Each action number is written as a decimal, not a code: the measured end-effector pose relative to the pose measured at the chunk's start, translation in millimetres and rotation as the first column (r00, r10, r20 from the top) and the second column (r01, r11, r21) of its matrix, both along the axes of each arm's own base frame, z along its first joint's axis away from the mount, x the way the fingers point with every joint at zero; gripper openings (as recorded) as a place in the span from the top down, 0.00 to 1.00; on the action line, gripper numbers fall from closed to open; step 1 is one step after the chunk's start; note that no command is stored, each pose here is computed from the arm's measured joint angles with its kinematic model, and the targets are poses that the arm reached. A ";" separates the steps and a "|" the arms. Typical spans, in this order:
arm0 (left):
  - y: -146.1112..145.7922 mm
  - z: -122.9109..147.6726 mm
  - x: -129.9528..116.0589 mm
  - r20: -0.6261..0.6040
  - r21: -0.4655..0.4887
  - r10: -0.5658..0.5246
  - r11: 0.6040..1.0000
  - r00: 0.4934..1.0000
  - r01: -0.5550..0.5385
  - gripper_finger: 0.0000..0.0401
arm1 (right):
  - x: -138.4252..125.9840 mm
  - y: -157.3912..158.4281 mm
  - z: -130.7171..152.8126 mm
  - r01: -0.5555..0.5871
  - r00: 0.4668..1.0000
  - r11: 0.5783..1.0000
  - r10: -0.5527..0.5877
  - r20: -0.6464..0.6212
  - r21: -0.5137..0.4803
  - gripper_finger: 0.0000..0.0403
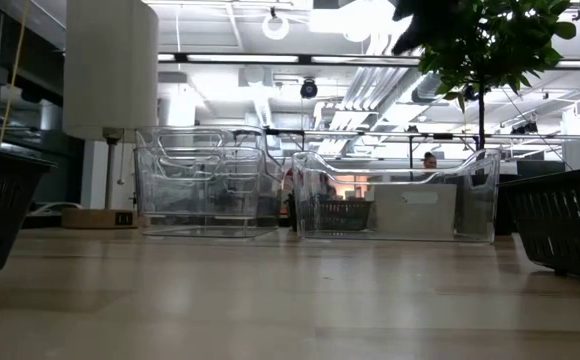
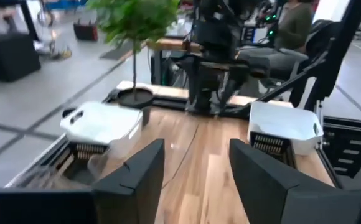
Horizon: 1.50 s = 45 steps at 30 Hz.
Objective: Stack baskets by color
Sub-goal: Stack the right transparent bin on top of the left transparent bins
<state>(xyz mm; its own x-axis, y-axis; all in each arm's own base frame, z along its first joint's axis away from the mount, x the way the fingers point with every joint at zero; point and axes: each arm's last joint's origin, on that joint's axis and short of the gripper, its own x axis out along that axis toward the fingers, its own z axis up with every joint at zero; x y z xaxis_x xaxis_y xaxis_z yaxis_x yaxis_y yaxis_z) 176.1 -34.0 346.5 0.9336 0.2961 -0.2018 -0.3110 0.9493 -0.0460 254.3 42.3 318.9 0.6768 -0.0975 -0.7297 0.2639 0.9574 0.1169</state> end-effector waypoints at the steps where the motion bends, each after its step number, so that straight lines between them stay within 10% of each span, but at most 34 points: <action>1: 3.2 -0.1 -3.4 -0.006 -0.020 0.003 1.000 1.000 -0.003 0.62 | 3.4 -1.1 -5.6 -0.012 0.999 1.000 0.011 -0.036 -0.012 0.36; 9: 10.7 -4.4 -17.2 -0.067 -0.061 0.025 0.998 0.997 -0.030 0.97 | 21.7 -9.0 -55.8 -0.062 0.926 0.997 0.043 -0.375 -0.038 0.36; 26: 7.8 -12.8 -3.6 -0.116 -0.055 0.043 0.997 0.992 -0.050 1.00 | 55.5 -16.2 -123.4 -0.028 0.822 0.993 -0.044 -0.568 -0.118 0.38; 38: 8.3 -1.1 -5.8 -0.031 -0.071 0.041 0.997 0.999 -0.043 1.00 | 58.5 -26.2 -126.3 0.003 0.821 1.000 -0.017 -0.571 -0.024 0.95; 45: 9.5 28.9 -12.1 0.050 -0.006 0.008 1.000 0.999 -0.008 1.00 | 54.6 -20.3 -118.0 0.002 0.829 0.997 0.041 -0.558 0.076 0.99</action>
<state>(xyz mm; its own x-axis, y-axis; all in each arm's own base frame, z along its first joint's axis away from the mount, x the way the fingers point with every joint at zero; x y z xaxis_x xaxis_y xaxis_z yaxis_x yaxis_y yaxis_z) 164.0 -24.5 375.4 0.9402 0.3027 -0.1564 -0.3159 0.9464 -0.0673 308.9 21.9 200.9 0.1529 -0.0230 -0.9880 0.2862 0.9579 0.0220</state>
